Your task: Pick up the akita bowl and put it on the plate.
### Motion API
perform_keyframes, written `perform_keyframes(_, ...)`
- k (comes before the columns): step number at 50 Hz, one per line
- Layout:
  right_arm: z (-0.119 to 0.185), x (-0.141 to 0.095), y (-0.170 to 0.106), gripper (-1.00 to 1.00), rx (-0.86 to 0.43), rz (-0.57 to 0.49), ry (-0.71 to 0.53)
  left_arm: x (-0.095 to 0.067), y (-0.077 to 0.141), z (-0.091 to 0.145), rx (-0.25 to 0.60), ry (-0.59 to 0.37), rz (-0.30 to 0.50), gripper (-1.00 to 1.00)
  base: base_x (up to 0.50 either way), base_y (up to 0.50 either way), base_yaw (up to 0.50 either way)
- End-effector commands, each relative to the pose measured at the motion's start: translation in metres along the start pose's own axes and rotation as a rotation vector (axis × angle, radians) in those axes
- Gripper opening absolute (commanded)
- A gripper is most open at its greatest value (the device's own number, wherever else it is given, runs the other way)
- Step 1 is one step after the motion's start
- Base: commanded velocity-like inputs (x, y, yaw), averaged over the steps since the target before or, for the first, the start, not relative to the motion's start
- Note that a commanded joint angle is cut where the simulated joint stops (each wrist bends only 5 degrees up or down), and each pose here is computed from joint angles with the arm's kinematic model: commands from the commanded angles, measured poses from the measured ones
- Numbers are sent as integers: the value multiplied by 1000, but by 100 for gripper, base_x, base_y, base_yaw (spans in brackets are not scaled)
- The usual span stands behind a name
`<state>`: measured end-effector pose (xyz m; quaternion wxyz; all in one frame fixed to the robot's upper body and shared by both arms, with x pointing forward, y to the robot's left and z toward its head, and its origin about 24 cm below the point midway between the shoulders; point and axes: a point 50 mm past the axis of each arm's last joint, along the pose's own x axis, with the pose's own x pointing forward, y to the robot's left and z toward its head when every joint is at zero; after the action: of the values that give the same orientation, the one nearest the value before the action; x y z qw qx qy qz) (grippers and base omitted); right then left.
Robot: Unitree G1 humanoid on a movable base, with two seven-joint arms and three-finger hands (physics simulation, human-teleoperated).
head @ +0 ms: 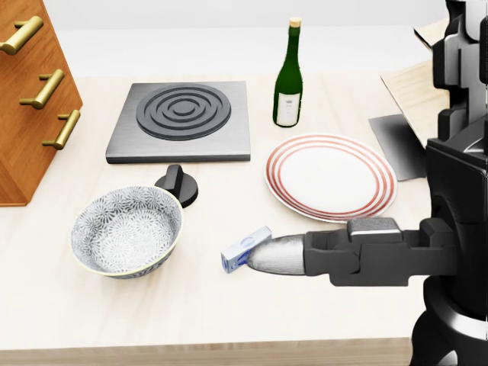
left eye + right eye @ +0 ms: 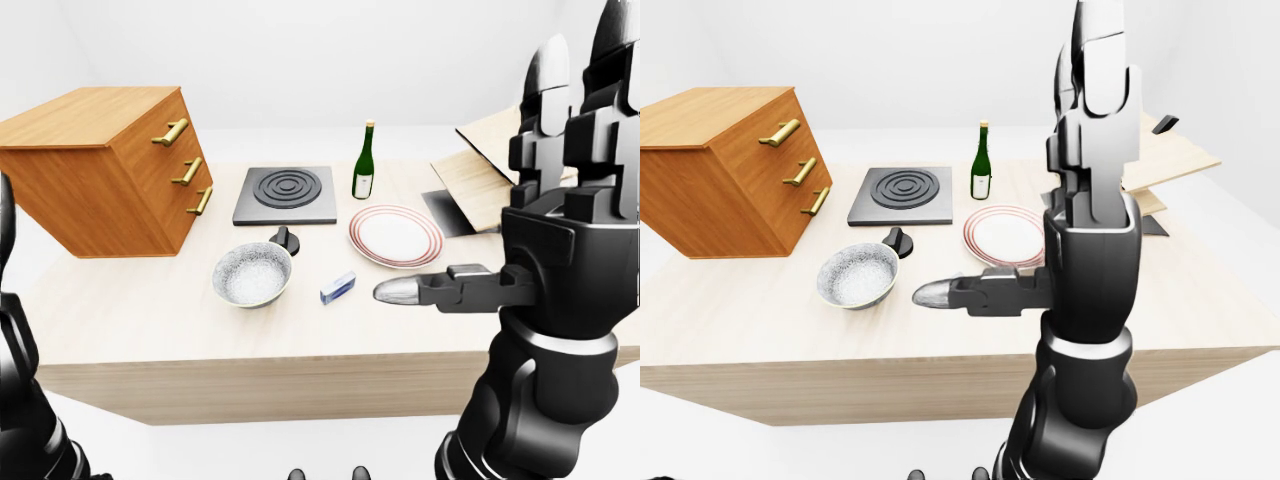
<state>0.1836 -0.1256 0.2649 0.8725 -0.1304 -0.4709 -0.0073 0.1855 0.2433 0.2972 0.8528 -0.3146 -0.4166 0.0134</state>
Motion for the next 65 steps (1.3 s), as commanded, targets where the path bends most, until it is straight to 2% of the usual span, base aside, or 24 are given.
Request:
perform_keyframes(1, 30, 0, -9, 100, -173, 6, -55, -5, -39, 21, -269, 149, -244, 100, 0, 0, 0)
perform_keyframes(7, 30, 0, -7, 100, -194, 38, -44, -6, -39, 21, -268, 148, -242, 100, 3, 0, 0)
perform_keyframes(29, 31, 3, -8, 100, -236, 44, -41, -6, -38, 20, -269, 150, -235, 100, 29, 0, 0)
perform_keyframes(31, 31, 4, -6, 100, -277, 60, -23, -6, -38, 21, -266, 148, -237, 100, 19, 0, 0)
perform_keyframes(45, 32, -1, -7, 100, -107, -21, -86, -7, -38, 21, -263, 148, -239, 100, 0, 0, 0)
perform_keyframes(51, 32, -2, -6, 100, -101, -27, -80, -5, -39, 22, -267, 151, -241, 100, 0, 0, 4)
perform_keyframes(65, 32, -2, -4, 100, -118, -3, -73, -6, -40, 22, -269, 154, -246, 100, 0, 0, 50)
